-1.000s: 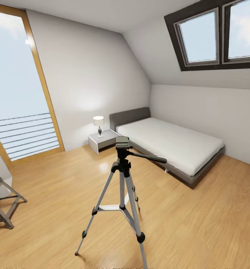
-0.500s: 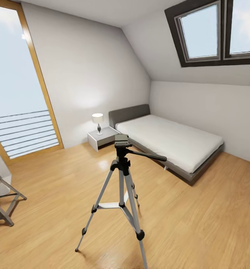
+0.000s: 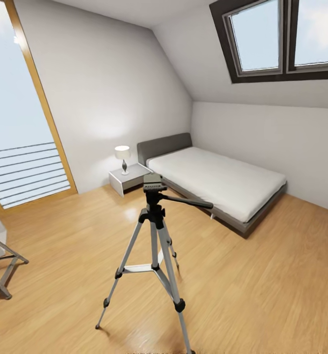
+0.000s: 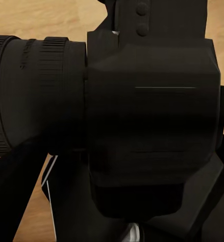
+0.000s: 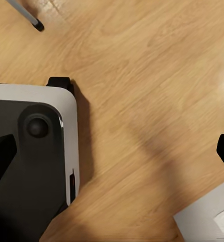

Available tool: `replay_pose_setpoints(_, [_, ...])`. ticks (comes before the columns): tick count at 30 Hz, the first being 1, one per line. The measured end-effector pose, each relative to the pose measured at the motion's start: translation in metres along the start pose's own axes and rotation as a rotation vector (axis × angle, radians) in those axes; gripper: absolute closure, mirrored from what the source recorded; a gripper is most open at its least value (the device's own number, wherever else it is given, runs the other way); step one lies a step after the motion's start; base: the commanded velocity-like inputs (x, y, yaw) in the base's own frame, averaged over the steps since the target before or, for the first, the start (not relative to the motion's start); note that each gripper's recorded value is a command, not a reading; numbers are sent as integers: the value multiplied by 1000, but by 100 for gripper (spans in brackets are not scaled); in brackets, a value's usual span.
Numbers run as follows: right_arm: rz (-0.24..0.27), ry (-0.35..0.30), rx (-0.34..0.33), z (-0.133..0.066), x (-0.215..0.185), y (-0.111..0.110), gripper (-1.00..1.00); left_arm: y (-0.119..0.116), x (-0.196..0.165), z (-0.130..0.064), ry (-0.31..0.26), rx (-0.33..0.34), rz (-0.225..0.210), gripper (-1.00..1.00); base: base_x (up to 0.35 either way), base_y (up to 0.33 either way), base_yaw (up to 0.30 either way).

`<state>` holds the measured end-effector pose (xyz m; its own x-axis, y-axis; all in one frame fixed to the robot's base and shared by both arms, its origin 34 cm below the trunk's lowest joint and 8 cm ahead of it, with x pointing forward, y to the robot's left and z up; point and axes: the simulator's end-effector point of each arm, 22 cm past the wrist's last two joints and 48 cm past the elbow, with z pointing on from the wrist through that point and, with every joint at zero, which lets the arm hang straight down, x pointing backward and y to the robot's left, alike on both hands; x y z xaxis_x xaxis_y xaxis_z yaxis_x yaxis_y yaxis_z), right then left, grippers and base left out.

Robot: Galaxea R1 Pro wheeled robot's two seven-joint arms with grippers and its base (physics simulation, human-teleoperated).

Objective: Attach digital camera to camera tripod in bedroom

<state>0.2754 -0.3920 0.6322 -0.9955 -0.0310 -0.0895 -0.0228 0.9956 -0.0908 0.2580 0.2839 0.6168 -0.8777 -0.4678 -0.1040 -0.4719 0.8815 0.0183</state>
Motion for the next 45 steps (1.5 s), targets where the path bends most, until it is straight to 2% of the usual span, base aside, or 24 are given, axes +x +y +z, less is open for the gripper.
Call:
replay_pose_setpoints(21, [-6, 28, 22, 4, 12, -4, -100, 6, 12, 4, 30, -14, 2, 100, 0, 0, -96])
replay_pose_setpoints(28, [-30, 38, 30, 6, 16, -5, -100, 8, 16, 5, 40, -19, 3, 100, 0, 0, -20])
replay_pose_setpoints(34, [-44, 47, 11, 8, 19, 11, -100, 9, 20, 6, 49, -24, 4, 100, 0, 0, -53])
replay_pose_setpoints(45, [-48, 64, 4, 9, 24, 16, -100, 11, 22, 6, 55, -27, 5, 100, 0, 0, 71])
